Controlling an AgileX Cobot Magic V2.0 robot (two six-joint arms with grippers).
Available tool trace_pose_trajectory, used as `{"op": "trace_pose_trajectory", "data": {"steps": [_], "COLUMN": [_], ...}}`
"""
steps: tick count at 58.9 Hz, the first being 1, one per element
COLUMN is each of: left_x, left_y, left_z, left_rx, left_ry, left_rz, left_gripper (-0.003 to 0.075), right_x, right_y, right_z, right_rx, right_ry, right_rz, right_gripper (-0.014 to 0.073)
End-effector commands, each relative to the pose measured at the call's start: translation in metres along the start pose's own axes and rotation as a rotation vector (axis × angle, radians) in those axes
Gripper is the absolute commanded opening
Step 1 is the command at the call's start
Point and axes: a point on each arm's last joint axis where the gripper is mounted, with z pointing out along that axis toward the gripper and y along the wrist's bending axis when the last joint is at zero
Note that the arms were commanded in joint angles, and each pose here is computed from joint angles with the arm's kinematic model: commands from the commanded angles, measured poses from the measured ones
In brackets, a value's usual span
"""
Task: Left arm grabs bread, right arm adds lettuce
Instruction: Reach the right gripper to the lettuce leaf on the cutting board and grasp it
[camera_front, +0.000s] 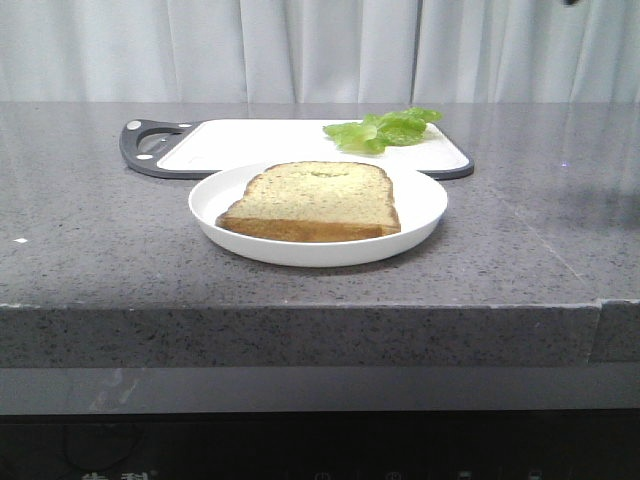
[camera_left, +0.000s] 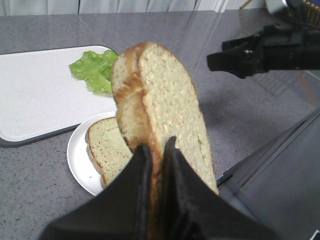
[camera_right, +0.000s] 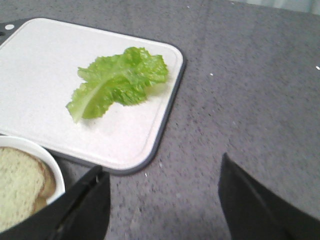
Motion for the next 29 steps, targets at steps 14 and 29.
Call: {"op": "trace_pose_trajectory", "data": {"steps": [14, 29], "left_x": [-0.011, -0.011], "left_y": [-0.003, -0.003], "left_z": [-0.009, -0.009], "left_rx": [0.011, 0.011], "left_ry": [-0.109, -0.113], "left_rz": [-0.011, -0.01], "left_gripper": [-0.002, -0.002], "right_x": [-0.063, -0.076], "right_y": [0.011, 0.018], "right_z": [0.087, 0.147], "right_rx": [-0.043, -0.086], "right_ry": [0.016, 0.126], "right_rz": [-0.129, -0.208], "right_gripper": [0.0487, 0.0487]}}
